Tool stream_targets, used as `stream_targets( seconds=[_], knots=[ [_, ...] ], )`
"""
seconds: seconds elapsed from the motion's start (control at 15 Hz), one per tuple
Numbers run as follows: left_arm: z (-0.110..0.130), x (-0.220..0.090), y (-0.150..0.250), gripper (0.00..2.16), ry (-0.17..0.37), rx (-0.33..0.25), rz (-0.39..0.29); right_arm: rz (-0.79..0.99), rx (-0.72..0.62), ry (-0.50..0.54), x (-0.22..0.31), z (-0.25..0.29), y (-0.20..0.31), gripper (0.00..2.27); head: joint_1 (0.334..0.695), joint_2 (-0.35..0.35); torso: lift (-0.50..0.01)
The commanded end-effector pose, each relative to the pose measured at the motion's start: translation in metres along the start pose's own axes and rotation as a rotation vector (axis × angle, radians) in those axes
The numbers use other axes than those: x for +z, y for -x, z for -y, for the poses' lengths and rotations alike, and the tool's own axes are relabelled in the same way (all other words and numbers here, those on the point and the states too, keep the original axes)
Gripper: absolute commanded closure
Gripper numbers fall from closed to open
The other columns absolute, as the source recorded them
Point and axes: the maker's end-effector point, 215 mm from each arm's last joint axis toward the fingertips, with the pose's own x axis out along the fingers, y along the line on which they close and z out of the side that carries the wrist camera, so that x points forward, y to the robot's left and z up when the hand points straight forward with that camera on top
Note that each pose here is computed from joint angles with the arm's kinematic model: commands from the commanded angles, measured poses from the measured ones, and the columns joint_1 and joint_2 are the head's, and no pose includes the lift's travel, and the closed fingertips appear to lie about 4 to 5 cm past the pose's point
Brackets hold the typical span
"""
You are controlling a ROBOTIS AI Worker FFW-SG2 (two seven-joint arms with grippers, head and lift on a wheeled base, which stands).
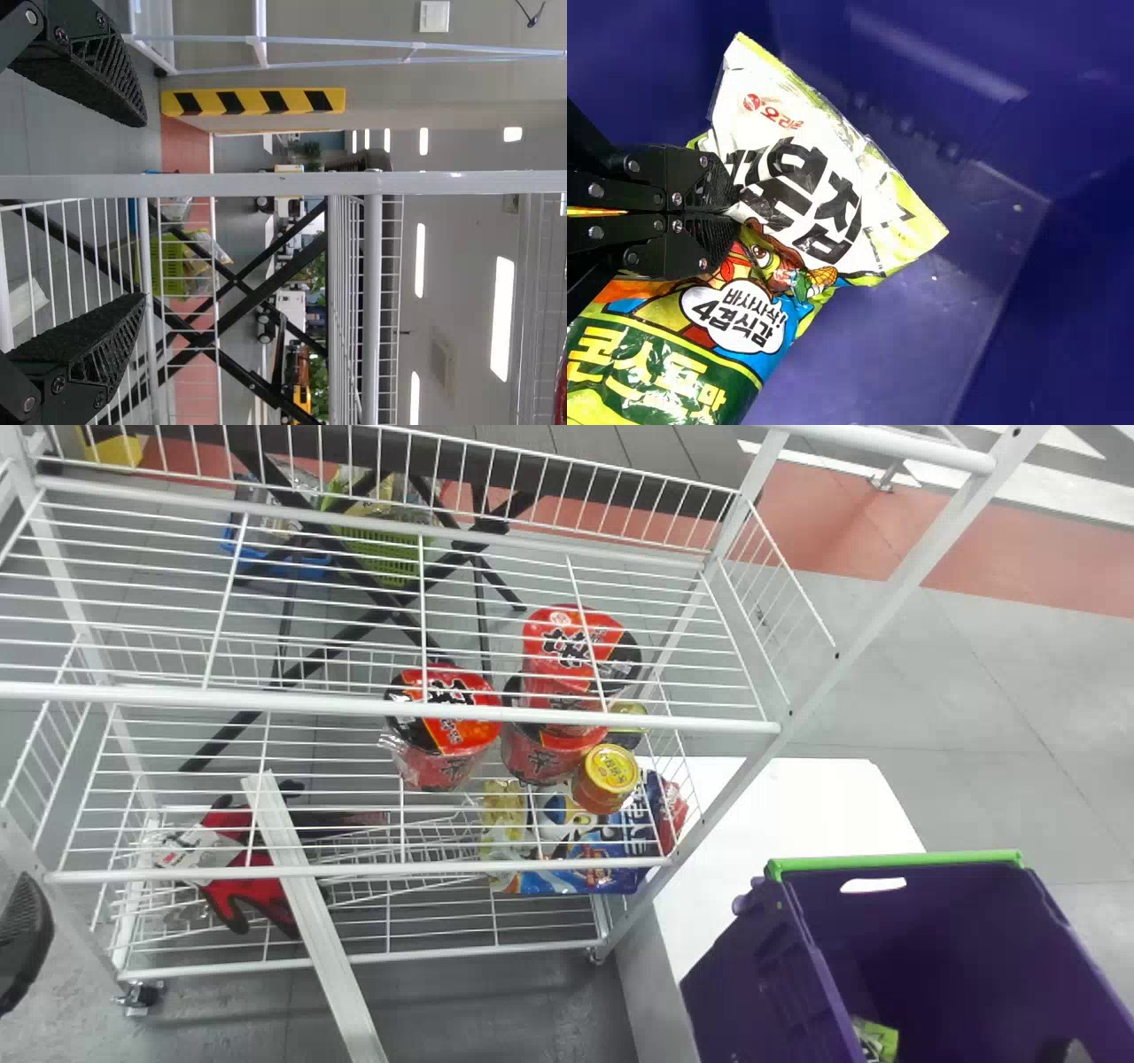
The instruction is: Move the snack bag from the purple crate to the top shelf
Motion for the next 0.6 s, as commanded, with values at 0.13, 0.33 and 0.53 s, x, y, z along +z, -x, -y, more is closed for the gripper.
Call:
stream_targets(
  seconds=[0.13, 0.33, 0.53],
  knots=[
    [-0.001, -0.003, 0.000, 0.13, -0.001, 0.002, -0.009, 0.037, 0.064, -0.077, 0.016, -0.016, 0.049, 1.66, 0.695, -0.350, -0.409],
    [0.001, -0.003, 0.000, 0.13, 0.000, -0.001, -0.010, 0.164, 0.080, -0.033, 0.056, -0.028, 0.085, 1.66, 0.695, -0.350, -0.397],
    [0.002, -0.003, 0.000, 0.13, 0.003, -0.002, -0.009, 0.243, 0.111, 0.006, 0.070, -0.047, 0.107, 1.66, 0.695, -0.350, -0.385]
  ],
)
